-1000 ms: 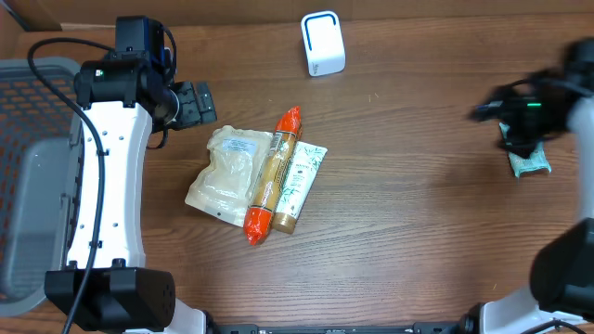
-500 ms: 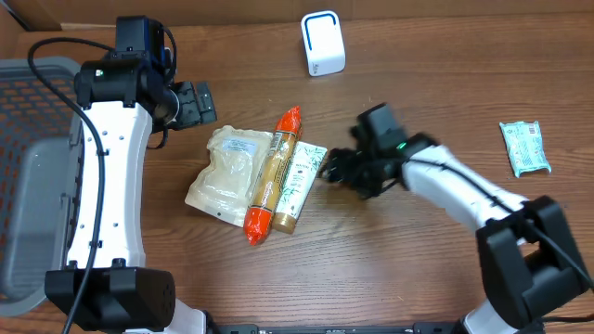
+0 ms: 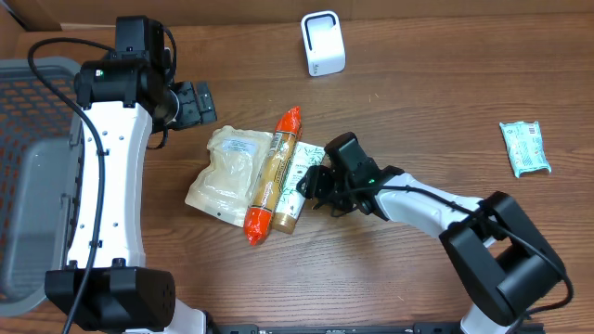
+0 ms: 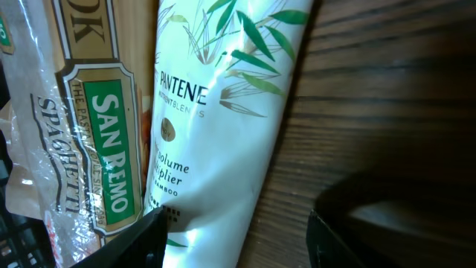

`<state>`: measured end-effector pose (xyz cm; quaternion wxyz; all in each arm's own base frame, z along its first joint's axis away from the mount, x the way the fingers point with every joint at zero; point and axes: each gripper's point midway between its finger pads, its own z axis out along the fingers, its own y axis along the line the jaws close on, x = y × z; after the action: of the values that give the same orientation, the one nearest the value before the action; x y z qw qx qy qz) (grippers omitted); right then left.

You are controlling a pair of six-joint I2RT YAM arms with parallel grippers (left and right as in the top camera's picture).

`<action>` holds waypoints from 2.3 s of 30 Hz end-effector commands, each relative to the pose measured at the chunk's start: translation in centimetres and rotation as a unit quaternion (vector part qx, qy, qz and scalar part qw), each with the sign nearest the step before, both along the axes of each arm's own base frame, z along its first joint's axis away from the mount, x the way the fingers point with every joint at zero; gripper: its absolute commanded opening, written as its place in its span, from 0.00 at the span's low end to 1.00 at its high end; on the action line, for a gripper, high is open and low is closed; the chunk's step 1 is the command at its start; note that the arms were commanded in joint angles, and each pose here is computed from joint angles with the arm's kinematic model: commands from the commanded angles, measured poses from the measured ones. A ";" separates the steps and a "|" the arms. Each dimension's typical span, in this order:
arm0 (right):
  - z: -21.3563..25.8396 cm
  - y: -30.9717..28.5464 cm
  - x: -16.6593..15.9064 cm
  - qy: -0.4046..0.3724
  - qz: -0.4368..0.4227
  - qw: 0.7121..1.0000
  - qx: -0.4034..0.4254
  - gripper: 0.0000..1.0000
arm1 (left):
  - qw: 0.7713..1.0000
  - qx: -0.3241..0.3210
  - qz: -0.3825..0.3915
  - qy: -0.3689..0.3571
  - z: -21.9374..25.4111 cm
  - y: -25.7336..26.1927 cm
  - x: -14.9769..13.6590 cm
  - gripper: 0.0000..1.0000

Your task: Scan the item barcode

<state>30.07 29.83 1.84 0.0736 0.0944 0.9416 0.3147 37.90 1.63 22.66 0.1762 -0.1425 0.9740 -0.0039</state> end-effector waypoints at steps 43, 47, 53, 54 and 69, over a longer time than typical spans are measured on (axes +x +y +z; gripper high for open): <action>1.2 -20.3 -1.6 0.087 0.100 0.783 -0.607 0.04 | 1.000 -0.006 0.004 0.005 -0.4 -0.2 0.1 1.00; 0.0 -18.1 -2.0 0.082 0.113 0.803 -0.580 0.19 | 1.000 -0.006 0.004 0.005 -0.4 -0.2 0.1 1.00; -1.8 -13.6 -4.2 0.117 0.156 0.855 -0.481 0.49 | 1.000 -0.006 0.004 0.005 -0.4 -0.2 0.1 1.00; -2.0 -13.2 -4.5 0.123 0.159 0.860 -0.469 0.50 | 1.000 -0.006 0.004 0.005 -0.4 -0.2 0.1 0.99; 11.2 -7.5 0.9 0.000 0.122 0.926 -0.358 0.64 | 1.000 -0.006 0.004 0.005 -0.4 -0.2 0.1 1.00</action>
<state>28.99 20.72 6.38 -0.0130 -0.0579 0.9928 -0.1036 37.90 1.63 22.66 0.1762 -0.1425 0.9740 -0.0039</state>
